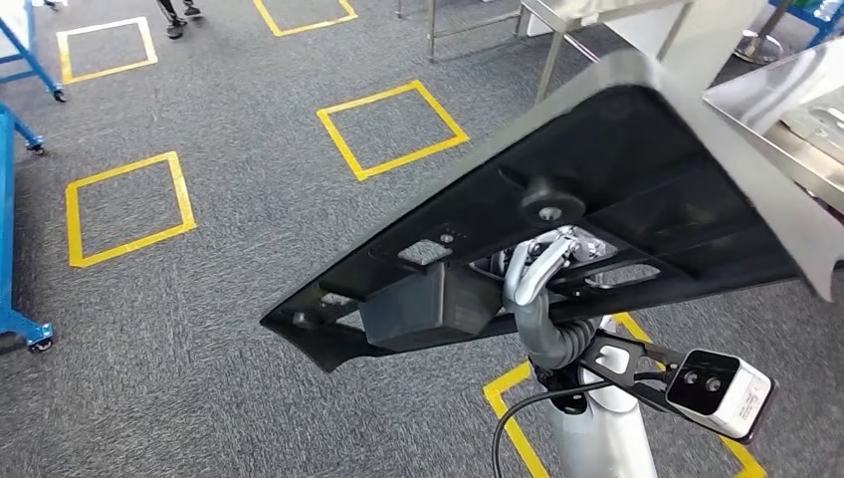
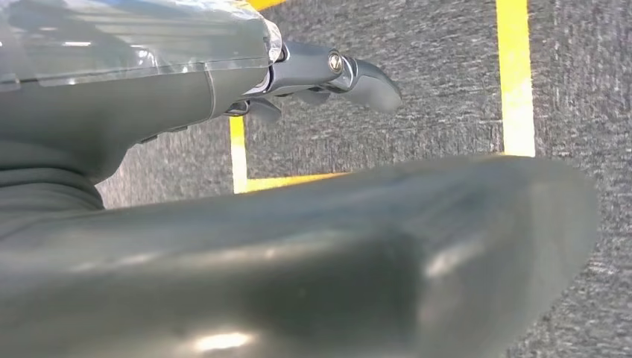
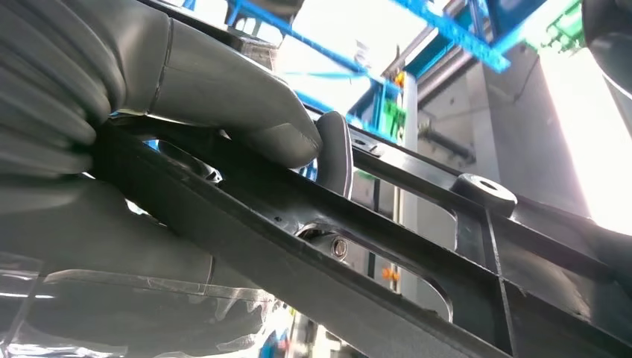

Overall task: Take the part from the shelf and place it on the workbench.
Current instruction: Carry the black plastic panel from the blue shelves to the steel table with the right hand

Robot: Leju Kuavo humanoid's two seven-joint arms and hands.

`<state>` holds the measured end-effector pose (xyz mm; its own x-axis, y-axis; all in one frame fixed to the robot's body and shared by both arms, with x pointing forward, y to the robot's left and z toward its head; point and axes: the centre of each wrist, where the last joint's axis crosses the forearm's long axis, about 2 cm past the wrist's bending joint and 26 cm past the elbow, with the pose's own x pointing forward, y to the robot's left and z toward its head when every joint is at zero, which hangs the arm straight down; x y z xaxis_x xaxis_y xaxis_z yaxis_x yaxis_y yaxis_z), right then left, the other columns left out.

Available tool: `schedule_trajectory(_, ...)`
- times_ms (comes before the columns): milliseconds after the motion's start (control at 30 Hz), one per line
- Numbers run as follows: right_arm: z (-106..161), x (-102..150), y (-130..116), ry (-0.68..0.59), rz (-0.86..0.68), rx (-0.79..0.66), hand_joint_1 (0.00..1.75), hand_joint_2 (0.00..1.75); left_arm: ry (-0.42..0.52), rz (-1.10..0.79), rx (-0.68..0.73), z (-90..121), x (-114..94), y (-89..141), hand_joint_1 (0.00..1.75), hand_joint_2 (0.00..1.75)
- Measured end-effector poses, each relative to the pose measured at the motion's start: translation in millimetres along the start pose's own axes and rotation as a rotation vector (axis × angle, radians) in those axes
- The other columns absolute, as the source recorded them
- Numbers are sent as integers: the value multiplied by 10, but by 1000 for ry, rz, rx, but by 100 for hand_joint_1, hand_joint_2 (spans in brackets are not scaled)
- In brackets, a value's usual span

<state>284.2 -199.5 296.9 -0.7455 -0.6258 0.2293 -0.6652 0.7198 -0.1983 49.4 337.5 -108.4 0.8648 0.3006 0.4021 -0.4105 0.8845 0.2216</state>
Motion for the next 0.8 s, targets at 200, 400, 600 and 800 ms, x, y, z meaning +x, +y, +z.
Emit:
schedule_trajectory(200,-10,-9,10,-2,-5,1,171,175,-3,7,-6,1,14,-23,0,0)
schedule_trajectory(400,-11,-12,17,-3,-8,0,171,175,-7,10,-7,6,-12,-14,0,0)
schedule_trajectory(600,-18,-9,15,-8,-6,-5,171,175,-15,17,-3,-2,10,-6,0,0)
schedule_trajectory(800,-16,0,18,-11,-8,-9,171,175,0,20,2,-1,-8,14,0,0)
